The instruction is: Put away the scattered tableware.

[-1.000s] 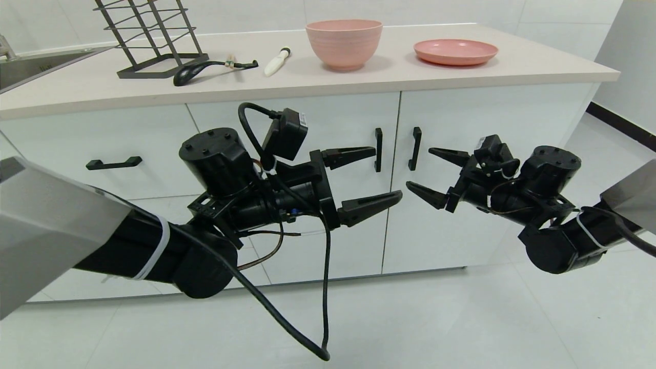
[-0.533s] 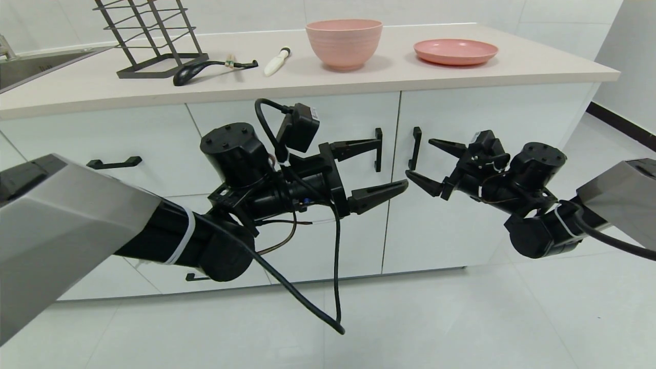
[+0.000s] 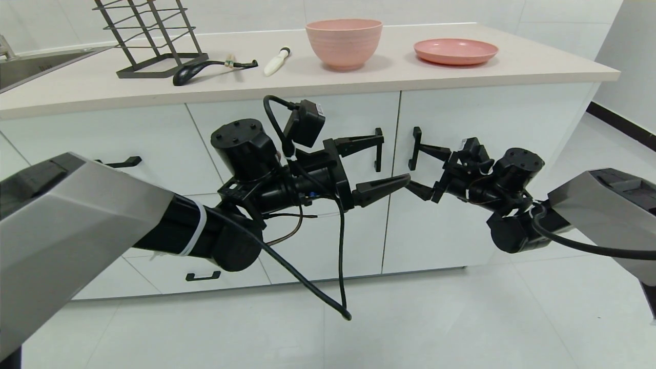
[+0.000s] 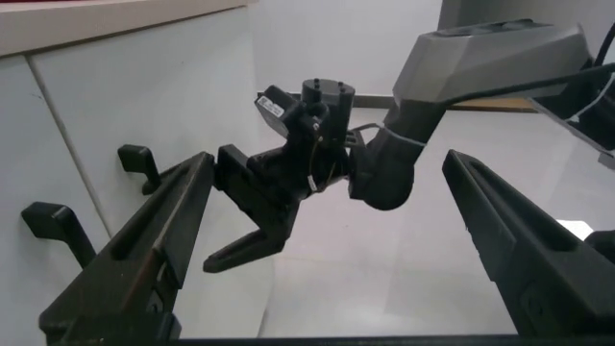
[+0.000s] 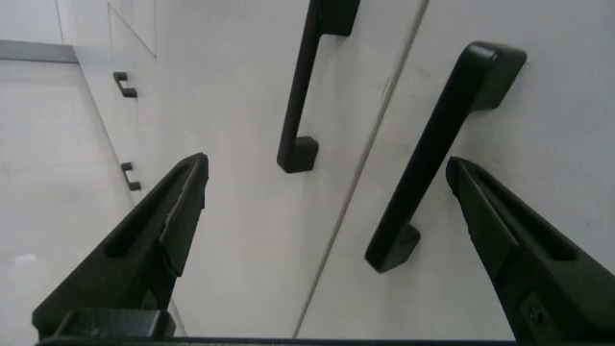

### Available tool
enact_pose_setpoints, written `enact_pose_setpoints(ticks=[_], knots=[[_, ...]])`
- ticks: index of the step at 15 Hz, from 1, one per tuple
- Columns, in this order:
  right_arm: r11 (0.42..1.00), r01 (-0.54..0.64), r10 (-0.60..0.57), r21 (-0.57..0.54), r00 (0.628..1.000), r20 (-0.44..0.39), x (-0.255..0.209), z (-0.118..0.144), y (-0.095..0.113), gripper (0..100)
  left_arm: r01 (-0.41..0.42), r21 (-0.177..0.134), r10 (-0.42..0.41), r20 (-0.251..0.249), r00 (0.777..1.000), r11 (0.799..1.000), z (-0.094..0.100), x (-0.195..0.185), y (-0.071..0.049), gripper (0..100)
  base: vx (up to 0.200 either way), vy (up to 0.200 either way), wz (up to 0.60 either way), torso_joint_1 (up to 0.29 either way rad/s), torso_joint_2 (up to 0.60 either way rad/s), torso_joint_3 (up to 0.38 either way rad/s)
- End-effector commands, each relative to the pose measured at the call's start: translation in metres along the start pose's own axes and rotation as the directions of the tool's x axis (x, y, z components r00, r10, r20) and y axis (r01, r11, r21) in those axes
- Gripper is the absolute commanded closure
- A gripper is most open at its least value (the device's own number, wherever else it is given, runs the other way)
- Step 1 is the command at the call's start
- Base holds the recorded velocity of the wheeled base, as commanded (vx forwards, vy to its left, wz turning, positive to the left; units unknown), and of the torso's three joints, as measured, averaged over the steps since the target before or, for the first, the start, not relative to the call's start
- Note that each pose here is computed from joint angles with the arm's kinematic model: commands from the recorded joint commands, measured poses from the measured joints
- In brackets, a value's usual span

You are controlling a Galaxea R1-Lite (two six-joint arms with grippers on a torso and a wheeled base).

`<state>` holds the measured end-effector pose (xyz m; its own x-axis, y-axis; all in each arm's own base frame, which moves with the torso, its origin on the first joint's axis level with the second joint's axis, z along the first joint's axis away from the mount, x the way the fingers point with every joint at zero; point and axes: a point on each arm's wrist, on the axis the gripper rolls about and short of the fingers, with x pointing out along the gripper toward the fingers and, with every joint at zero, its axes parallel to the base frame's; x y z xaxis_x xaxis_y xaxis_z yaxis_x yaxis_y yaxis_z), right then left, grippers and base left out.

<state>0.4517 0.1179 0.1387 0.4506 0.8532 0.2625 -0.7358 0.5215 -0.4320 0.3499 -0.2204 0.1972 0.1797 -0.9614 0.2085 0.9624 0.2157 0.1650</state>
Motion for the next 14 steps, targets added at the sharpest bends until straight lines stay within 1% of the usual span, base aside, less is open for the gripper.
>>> enact_pose_setpoints(ticks=[1, 4, 6, 8, 10, 12, 13, 14], knots=[[1.0, 0.001, -0.001, -0.022, 1.0, 0.021, 0.006, -0.002, -0.003, 0, -0.004, 0.0, 0.004, 0.003, 1.0, 1.0, -0.002, 0.005, 0.006, 0, 0.0, 0.0, 0.0, 0.0, 0.0, 0.0], [1.0, 0.002, -0.001, -0.029, 1.0, 0.031, 0.008, -0.003, -0.004, 0, -0.05, -0.015, 0.05, -0.008, 0.999, 0.999, -0.006, 0.011, 0.016, 0, 0.0, 0.0, 0.0, 0.0, 0.0, 0.0], [1.0, -0.003, 0.004, -0.019, 0.999, 0.042, 0.01, -0.004, -0.006, 0, -0.073, -0.017, 0.072, -0.008, 0.997, 0.997, -0.009, 0.013, 0.02, 0, 0.0, 0.0, 0.0, 0.0, 0.0, 0.0], [0.998, -0.056, 0.056, -0.007, 0.997, 0.059, 0.01, -0.008, -0.005, 0, -0.104, -0.019, 0.104, -0.007, 0.995, 0.994, -0.01, 0.011, 0.023, 0, 0.0, 0.0, 0.0, 0.0, 0.0, 0.0], [0.992, -0.123, 0.12, 0.02, 0.988, 0.097, 0.009, -0.009, -0.001, 0, -0.135, -0.056, 0.134, -0.011, 0.991, 0.989, -0.007, 0.005, 0.028, 0, 0.0, 0.0, 0.0, 0.0, 0.0, 0.0], [0.982, -0.185, 0.178, 0.042, 0.974, 0.143, 0.007, -0.003, 0.0, 0, -0.154, -0.056, 0.153, -0.014, 0.988, 0.986, -0.007, -0.001, 0.034, 0, 0.0, 0.0, 0.0, 0.0, 0.0, 0.0], [0.97, -0.225, 0.212, 0.086, 0.967, 0.14, 0.006, -0.004, 0.001, 0, -0.157, -0.056, 0.156, -0.014, 0.988, 0.986, -0.008, -0.002, 0.034, 0, 0.0, 0.0, 0.0, 0.0, 0.0, 0.0], [0.963, -0.253, 0.239, 0.09, 0.961, 0.141, 0.006, -0.002, 0.001, 0, -0.155, -0.055, 0.155, -0.013, 0.988, 0.986, -0.008, -0.002, 0.034, 0, 0.0, 0.0, 0.0, 0.0, 0.0, 0.0]])
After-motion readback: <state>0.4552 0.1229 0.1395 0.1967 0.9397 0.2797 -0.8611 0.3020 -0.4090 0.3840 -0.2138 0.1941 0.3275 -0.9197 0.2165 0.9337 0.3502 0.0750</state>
